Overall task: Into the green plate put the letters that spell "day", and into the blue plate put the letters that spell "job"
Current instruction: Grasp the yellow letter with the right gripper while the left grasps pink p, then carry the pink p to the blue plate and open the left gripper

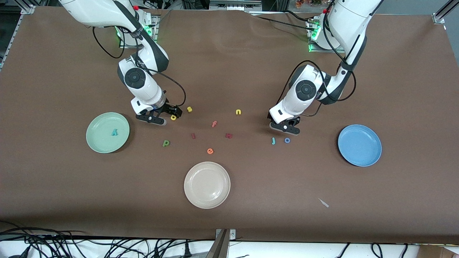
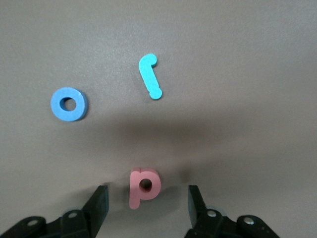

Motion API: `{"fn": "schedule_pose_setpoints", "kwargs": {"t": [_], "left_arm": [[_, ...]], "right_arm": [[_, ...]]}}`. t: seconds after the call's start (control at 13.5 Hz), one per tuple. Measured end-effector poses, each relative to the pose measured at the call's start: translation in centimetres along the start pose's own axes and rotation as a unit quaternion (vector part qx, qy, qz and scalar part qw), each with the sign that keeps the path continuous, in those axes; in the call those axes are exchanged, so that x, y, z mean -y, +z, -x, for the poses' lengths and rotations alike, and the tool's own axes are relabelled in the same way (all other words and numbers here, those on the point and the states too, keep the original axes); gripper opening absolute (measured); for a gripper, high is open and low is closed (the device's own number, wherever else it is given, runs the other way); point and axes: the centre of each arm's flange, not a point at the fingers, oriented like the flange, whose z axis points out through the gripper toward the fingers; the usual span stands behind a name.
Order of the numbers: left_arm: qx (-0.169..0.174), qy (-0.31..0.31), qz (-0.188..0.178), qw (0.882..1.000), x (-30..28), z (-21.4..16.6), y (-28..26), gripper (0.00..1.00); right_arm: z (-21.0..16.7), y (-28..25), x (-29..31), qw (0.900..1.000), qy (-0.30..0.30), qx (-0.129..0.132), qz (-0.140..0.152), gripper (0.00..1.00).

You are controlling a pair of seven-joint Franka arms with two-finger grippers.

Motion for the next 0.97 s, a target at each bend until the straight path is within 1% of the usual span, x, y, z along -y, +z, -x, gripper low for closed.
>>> {"fn": "schedule_pose_setpoints", "kwargs": {"t": [0.07,0.15,0.22,0.52,0.59,0.74,0.82,0.89,0.97], "left_arm": [[-0.001,0.0,0.0,1.0,0.0,-0.1,0.0,0.7],[-0.001,0.0,0.0,1.0,0.0,-0.1,0.0,0.59],[0.0,-0.001,0.0,1.0,0.1,-0.1,0.0,0.51],[0.003,-0.004,-0.001,1.0,0.4,-0.3,0.6,0.51],[0.002,-0.003,-0.001,1.0,0.4,-0.4,0.6,0.53],[0.002,-0.004,-0.001,1.0,0.4,-0.4,0.7,0.52],[0.001,-0.005,-0.002,1.0,0.7,-0.6,0.6,0.43],[-0.004,-0.005,-0.004,1.0,1.0,-0.9,0.2,0.3],[-0.011,-0.002,-0.007,1.0,1.2,-1.3,-0.3,0.29]], "right_arm": [[0.0,0.2,0.2,1.0,-0.001,0.001,0.0,1.0],[0.0,0.4,0.3,1.0,-0.004,0.003,0.0,1.0],[0.1,0.6,0.4,1.0,-0.006,0.004,0.001,1.0],[0.2,1.4,0.5,1.0,-0.013,0.007,0.004,0.98],[0.1,1.4,0.6,1.0,-0.013,0.008,0.003,0.97],[-0.3,1.6,0.9,1.0,-0.016,0.007,0.002,0.96],[-0.4,1.8,1.0,1.0,-0.017,0.007,0.002,0.95],[-0.4,2.0,1.0,1.0,-0.018,0.009,0.003,0.92],[-0.3,2.2,1.0,1.0,-0.019,0.009,0.004,0.9]]}}
